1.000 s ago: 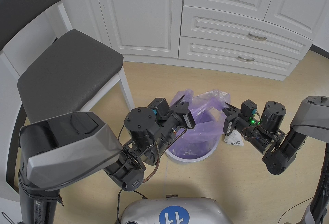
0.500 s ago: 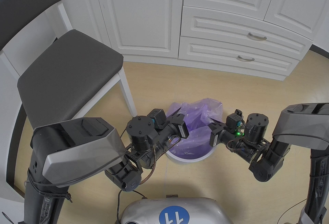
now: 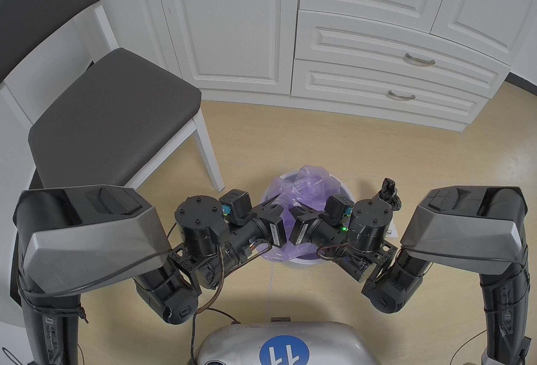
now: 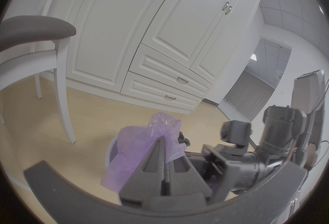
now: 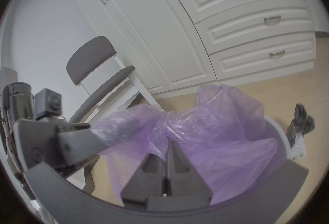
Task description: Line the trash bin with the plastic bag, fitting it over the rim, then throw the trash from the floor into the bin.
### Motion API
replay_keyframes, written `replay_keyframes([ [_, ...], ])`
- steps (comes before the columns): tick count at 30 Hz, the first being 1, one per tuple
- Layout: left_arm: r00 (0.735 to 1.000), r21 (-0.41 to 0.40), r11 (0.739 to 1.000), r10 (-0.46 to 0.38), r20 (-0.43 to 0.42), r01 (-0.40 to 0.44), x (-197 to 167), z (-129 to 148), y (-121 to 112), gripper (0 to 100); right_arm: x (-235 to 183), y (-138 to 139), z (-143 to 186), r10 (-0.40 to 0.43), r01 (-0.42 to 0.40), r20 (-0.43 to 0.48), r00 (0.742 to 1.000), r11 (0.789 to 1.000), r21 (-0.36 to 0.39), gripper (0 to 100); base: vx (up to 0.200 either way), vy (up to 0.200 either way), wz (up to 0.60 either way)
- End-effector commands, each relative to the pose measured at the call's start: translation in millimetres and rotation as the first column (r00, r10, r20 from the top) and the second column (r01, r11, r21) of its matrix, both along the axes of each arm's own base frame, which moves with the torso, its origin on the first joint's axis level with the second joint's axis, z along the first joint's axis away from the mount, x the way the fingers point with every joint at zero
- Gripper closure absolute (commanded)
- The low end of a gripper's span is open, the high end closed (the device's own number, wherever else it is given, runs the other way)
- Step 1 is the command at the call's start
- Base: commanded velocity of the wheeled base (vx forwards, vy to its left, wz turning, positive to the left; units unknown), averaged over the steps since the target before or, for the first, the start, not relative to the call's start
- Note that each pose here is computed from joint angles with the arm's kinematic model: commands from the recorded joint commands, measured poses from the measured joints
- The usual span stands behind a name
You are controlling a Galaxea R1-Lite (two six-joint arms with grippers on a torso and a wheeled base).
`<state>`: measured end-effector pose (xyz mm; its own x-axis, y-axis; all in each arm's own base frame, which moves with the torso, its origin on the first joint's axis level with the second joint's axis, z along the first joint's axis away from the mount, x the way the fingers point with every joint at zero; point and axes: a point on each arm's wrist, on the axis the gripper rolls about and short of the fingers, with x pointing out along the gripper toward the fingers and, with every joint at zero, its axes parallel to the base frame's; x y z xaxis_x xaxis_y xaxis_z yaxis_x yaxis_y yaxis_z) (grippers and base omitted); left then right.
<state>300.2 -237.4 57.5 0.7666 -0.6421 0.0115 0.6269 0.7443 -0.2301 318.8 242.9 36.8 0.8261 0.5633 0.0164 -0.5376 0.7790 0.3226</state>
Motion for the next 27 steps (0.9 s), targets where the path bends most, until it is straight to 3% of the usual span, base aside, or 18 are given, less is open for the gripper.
replay_keyframes([
  [1, 1.0, 0.004, 1.0, -0.01, 0.009, 0.01, -6, 6, 2, 100, 25, -7, -27, -0.045, 0.046, -0.032, 0.998, 0.998, 0.032, 100, 0.0, 0.0, 0.0],
  [9, 1.0, 0.022, 1.0, -0.01, -0.017, 0.01, 0, -11, -3, 100, 52, -51, -20, -0.112, 0.113, -0.015, 0.994, 0.993, 0.036, 100, 0.0, 0.0, 0.0],
  [16, 1.0, 0.021, 1.0, -0.008, -0.028, 0.009, 9, -25, -10, 100, 52, -59, -18, -0.129, 0.129, -0.002, 0.992, 0.992, 0.013, 100, 0.0, 0.0, 0.0],
  [23, 1.0, 0.013, 1.0, 0.001, -0.022, -0.001, 13, -26, -11, 100, 51, -66, -5, -0.142, 0.152, 0.099, 0.985, 0.983, -0.1, 100, 0.0, 0.0, 0.0],
  [27, 1.0, 0.009, 1.0, 0.002, -0.017, -0.002, 14, -23, -11, 100, 47, -71, 9, -0.146, 0.157, 0.117, 0.982, 0.984, -0.089, 100, 0.0, 0.0, 0.0],
])
